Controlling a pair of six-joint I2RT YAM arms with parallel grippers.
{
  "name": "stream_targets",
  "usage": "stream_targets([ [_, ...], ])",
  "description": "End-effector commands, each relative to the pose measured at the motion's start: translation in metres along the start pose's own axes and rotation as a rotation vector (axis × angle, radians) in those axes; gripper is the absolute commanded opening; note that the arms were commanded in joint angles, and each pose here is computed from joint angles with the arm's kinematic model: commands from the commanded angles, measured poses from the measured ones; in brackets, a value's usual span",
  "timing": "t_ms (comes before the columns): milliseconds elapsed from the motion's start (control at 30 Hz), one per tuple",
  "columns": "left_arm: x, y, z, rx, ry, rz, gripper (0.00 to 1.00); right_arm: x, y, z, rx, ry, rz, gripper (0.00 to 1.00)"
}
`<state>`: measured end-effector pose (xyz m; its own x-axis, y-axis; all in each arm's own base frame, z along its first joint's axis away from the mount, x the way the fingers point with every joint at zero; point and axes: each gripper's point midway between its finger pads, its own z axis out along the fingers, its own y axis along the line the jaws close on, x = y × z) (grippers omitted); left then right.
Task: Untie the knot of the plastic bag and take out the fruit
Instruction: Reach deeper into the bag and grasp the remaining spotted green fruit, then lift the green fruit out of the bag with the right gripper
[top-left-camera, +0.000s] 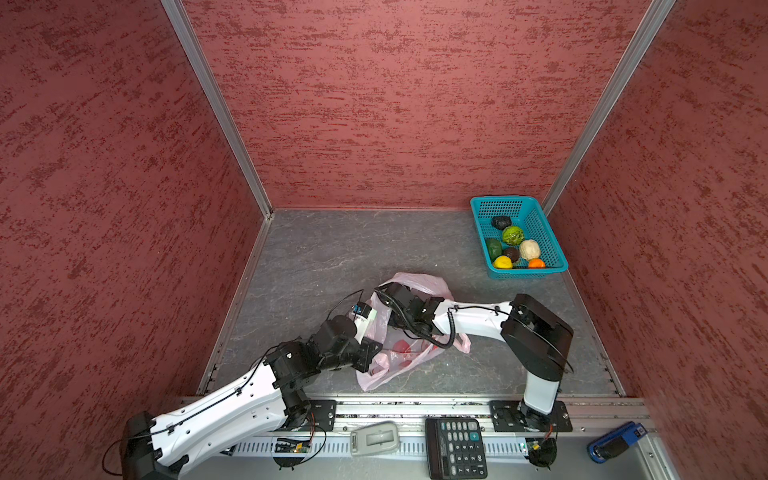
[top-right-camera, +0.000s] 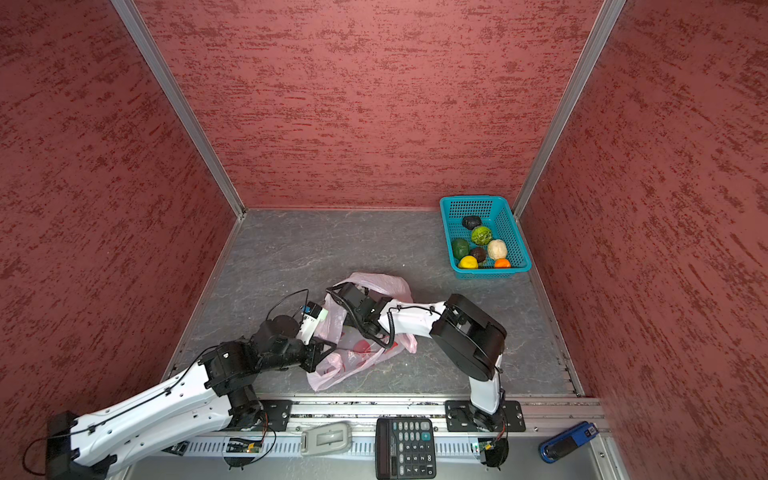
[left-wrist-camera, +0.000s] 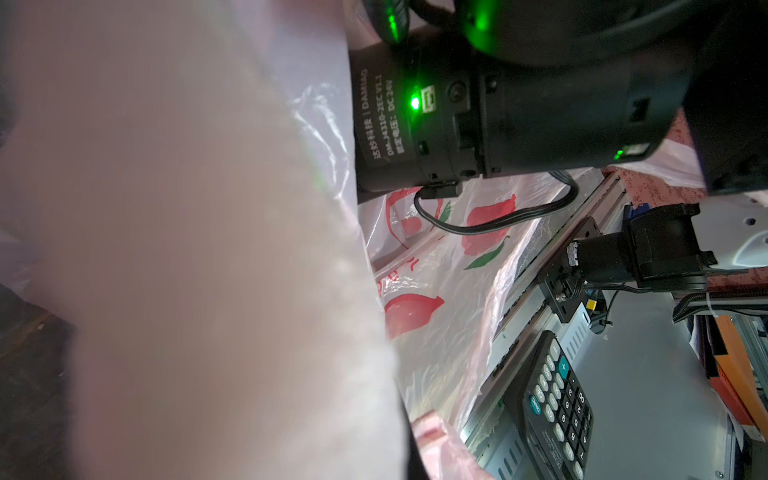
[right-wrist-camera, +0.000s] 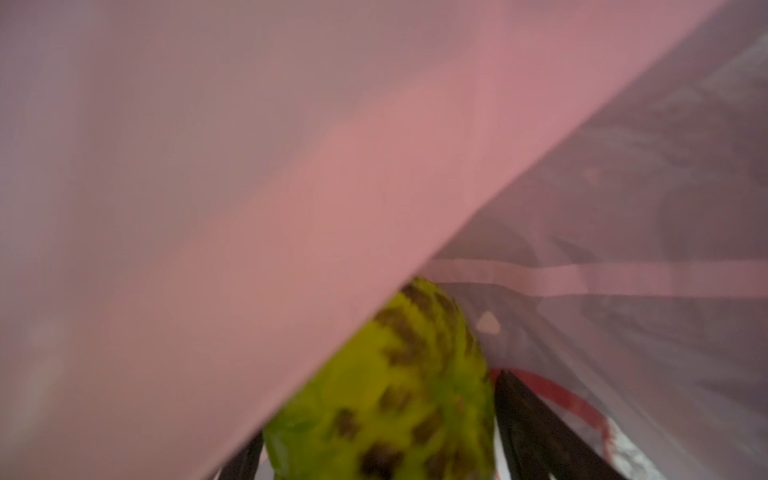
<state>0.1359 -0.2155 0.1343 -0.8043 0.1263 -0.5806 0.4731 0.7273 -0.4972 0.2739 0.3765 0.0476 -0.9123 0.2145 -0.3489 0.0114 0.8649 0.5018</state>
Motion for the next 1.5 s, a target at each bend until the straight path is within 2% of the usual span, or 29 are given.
stream_targets([
  [0,0.000,-0.001,0.001,0.014,-0.009,-0.003,0.00,-0.003,-0.008,-0.007,0.031,-0.023,0.009,0.78],
  [133,0.000,0.000,0.001,0.014,-0.013,-0.005,0.00,-0.003,-0.010,-0.014,0.025,-0.027,0.013,0.68],
  [333,-0.004,-0.001,0.000,0.011,-0.028,-0.005,0.00,-0.005,-0.008,-0.028,0.004,-0.032,0.018,0.60],
  [633,-0.030,-0.003,-0.005,-0.034,-0.088,-0.014,0.00,0.011,-0.003,-0.066,-0.068,0.042,-0.036,0.58],
  [1000,-0.065,-0.004,-0.012,-0.054,-0.186,-0.038,0.00,0.032,-0.020,-0.088,-0.032,0.106,-0.112,0.58],
  [1333,-0.067,0.003,-0.004,-0.074,-0.179,-0.048,0.00,0.031,0.004,-0.118,-0.068,0.103,-0.202,0.58],
  [1467,-0.069,0.004,0.000,-0.078,-0.176,-0.046,0.00,0.023,0.024,-0.145,-0.131,0.091,-0.224,0.58],
])
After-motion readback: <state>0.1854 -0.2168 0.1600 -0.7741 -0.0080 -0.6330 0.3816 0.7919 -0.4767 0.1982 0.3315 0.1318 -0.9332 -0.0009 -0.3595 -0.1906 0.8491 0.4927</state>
